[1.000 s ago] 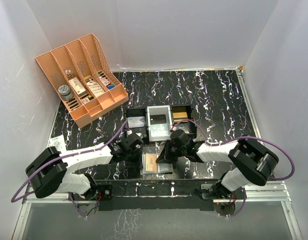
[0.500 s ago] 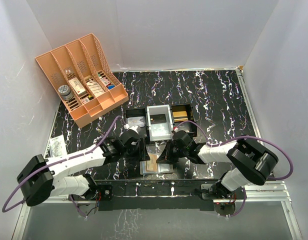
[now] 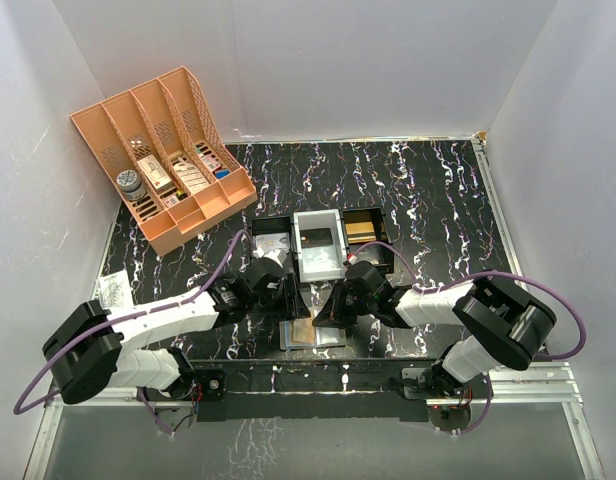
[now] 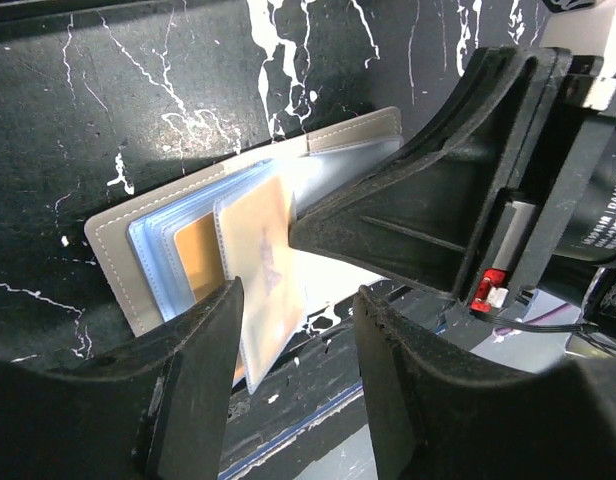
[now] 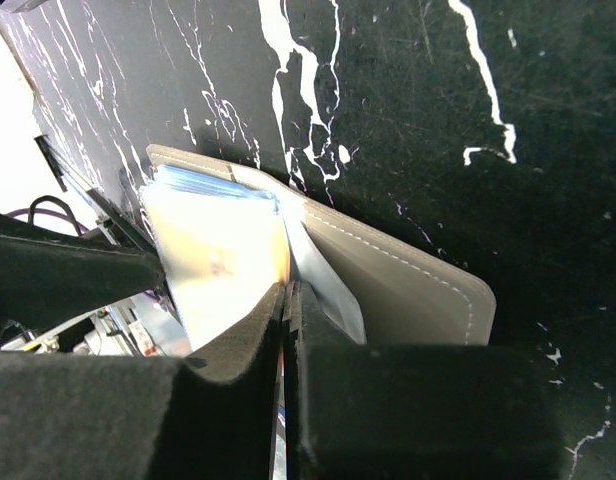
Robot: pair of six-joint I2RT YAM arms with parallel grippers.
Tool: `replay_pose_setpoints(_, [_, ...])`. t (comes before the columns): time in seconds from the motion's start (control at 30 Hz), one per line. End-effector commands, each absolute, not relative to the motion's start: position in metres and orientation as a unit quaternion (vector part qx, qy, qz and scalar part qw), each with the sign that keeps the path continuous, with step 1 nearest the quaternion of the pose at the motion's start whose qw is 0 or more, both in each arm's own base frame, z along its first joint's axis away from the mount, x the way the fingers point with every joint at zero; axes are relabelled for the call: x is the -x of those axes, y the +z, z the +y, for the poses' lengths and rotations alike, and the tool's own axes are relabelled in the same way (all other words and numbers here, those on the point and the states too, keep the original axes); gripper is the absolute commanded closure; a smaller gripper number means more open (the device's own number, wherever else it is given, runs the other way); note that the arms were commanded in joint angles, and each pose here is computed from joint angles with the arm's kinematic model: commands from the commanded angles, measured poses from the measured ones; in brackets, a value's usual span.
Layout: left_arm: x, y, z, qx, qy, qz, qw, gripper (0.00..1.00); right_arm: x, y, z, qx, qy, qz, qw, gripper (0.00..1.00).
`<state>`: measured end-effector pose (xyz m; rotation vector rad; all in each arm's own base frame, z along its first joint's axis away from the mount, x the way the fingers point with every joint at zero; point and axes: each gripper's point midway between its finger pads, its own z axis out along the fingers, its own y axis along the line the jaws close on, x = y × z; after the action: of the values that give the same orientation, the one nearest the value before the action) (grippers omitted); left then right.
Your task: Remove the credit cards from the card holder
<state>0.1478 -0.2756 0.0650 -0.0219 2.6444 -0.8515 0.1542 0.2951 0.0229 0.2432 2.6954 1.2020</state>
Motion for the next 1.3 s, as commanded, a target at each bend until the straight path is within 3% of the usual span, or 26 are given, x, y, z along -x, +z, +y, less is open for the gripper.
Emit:
replay_pose_setpoints(0.0, [-0.141, 0.053, -0.275, 0.019, -0.3, 0.94, 0.161, 0.53, -0.151, 0.007, 0.286, -0.09, 0.382, 0.916, 0.086, 1.0])
replay_pose_setpoints(0.57, [-0.148, 0.065, -0.264, 0.032, -0.291, 0.937, 0.193, 0.47, -0.149, 0.003, 0.285, -0.092, 0.379, 0.917, 0.079, 1.0])
replay_pose_setpoints(1.17, [-0.137, 0.064, -0.304, -0.025, -0.364, 0.92, 0.143, 0.57, -0.15, 0.015, 0.293, -0.077, 0.402, 0.909, 0.08, 1.0])
replay_pose_setpoints(1.27, [-0.137, 0.069, -0.311, -0.039, -0.373, 0.916, 0.14, 0.58, -0.153, 0.033, 0.3, -0.062, 0.427, 0.898, 0.091, 0.89])
